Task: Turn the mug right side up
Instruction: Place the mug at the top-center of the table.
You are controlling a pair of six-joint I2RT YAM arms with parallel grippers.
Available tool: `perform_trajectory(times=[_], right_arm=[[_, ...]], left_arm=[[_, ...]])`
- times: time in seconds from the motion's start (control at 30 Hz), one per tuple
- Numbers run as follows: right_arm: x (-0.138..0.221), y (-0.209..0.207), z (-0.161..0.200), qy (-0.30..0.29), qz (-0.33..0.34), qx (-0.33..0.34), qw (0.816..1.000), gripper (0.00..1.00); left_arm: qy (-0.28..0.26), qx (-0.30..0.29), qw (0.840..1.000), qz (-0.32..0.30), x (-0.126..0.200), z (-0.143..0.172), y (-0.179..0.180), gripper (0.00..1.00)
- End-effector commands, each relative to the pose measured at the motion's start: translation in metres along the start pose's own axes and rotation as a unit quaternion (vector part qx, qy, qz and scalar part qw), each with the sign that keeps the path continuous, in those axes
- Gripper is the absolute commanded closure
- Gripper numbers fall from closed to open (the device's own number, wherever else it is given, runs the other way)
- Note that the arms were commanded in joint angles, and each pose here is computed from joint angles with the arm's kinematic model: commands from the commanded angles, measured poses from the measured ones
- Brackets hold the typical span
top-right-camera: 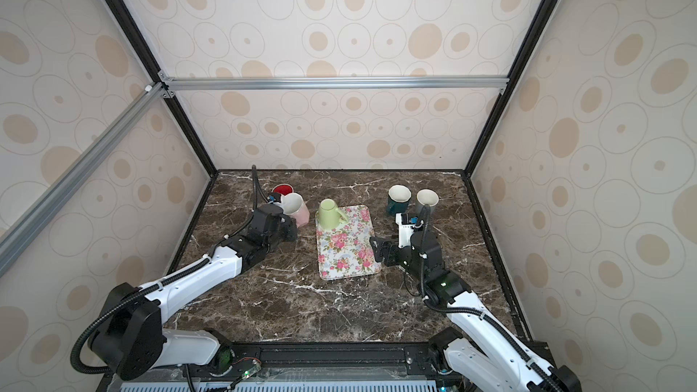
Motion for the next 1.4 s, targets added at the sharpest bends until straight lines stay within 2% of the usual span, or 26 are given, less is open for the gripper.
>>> perform_trajectory(times=[0.0,0.5,0.97,1.37], right_arm=[[-0.002,-0.005,0.006,0.005,0.01,0.006,1.0,0.15],[-0.007,-0.011,0.011,0.014,0.022,0.006,1.0,0.16],[-0.015,-0.02,0.018,0.027,0.042,0.017,0.999,0.15],[-0.016,-0.018,0.02,0.03,0.034,0.016,0.999,0.16]], left_arm=[[-0.088,0.013,0.996,-0.004,0.002,-0.056,-0.003,1.0],[-0.085,0.001,0.995,-0.048,-0.057,-0.064,0.012,1.0],[-0.063,-0.01,0.997,-0.048,-0.103,-0.057,0.009,1.0],[-0.057,-0.01,0.997,-0.046,-0.107,-0.056,0.007,1.0]])
Point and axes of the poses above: each gripper's point midway between its finger pads, its own x axis back along the fingers, its own y axis along the line the jaws close on, z = x × y, the point moved 1 cm from there along x, back along the fingers, and after that the axes turned 5 degrees about -x, right-handed, at the moved point
